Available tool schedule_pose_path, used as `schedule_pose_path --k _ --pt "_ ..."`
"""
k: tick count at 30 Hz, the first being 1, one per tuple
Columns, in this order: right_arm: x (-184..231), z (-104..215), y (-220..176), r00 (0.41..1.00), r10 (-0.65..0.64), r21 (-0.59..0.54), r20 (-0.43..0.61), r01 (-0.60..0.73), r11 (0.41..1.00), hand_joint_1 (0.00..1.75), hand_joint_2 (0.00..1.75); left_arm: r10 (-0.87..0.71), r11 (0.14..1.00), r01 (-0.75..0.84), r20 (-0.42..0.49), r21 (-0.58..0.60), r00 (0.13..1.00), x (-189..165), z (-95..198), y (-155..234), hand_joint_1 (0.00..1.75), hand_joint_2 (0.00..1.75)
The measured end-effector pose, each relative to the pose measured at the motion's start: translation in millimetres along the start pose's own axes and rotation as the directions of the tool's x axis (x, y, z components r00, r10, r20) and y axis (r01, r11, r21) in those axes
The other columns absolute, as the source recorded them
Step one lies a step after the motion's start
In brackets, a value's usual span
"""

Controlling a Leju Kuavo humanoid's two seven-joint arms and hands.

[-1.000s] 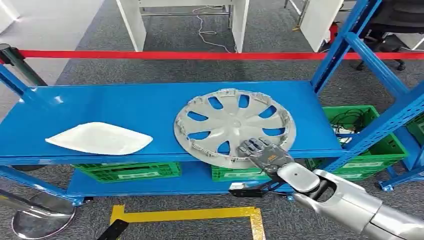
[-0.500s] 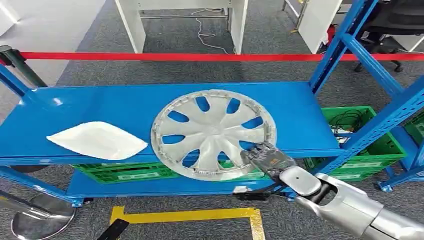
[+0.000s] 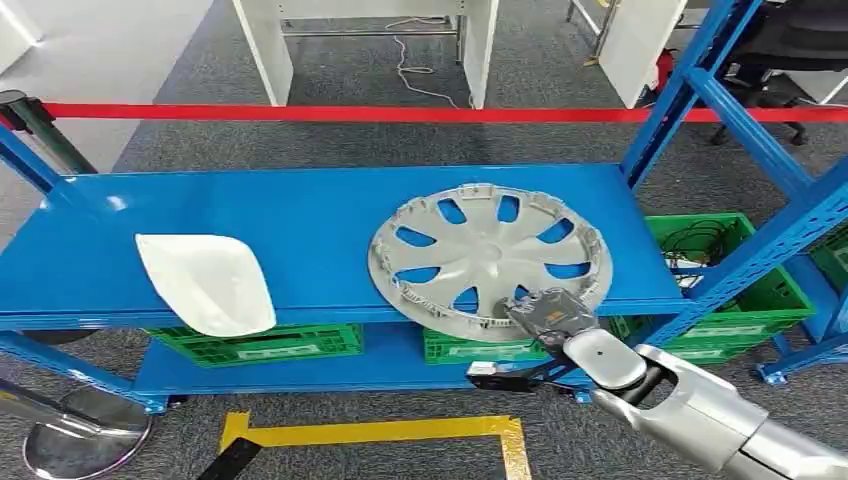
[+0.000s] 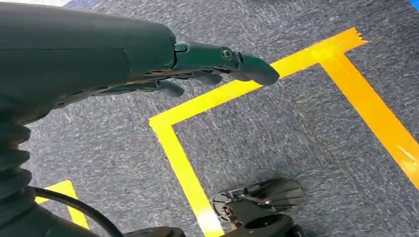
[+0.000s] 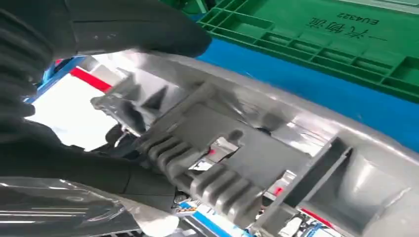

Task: Take the parts from the cabinet and place them on the table.

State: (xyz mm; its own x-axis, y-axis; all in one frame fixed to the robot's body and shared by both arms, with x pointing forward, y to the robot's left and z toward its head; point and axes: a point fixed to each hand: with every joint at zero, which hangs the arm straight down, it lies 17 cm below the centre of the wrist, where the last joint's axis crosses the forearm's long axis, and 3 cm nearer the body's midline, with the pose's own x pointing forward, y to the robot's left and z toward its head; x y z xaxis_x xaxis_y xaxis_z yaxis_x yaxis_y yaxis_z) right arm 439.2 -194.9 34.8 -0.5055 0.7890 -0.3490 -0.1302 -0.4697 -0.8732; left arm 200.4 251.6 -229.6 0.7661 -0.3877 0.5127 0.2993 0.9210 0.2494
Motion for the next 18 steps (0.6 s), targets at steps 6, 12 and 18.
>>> schedule_pose_path --k 6,12,18 --pt "-3.7 0.3 -0.4 1.000 -0.010 -0.008 -0.012 0.010 1.000 1.75 1.75 -0.002 1.000 0.002 0.000 -0.003 1.000 0.1 0.1 -0.6 0.00 1.75" --pt "-5.1 1.9 -2.2 0.999 -0.007 -0.041 -0.040 0.006 0.999 1.75 1.75 -0.005 1.000 0.005 0.005 0.001 1.000 1.8 0.6 0.5 0.00 1.75" --pt "-7.0 2.6 -1.7 0.998 -0.015 -0.047 -0.054 0.012 0.999 1.75 1.75 0.005 1.000 -0.005 0.008 0.004 1.000 2.9 1.0 1.7 0.00 1.75"
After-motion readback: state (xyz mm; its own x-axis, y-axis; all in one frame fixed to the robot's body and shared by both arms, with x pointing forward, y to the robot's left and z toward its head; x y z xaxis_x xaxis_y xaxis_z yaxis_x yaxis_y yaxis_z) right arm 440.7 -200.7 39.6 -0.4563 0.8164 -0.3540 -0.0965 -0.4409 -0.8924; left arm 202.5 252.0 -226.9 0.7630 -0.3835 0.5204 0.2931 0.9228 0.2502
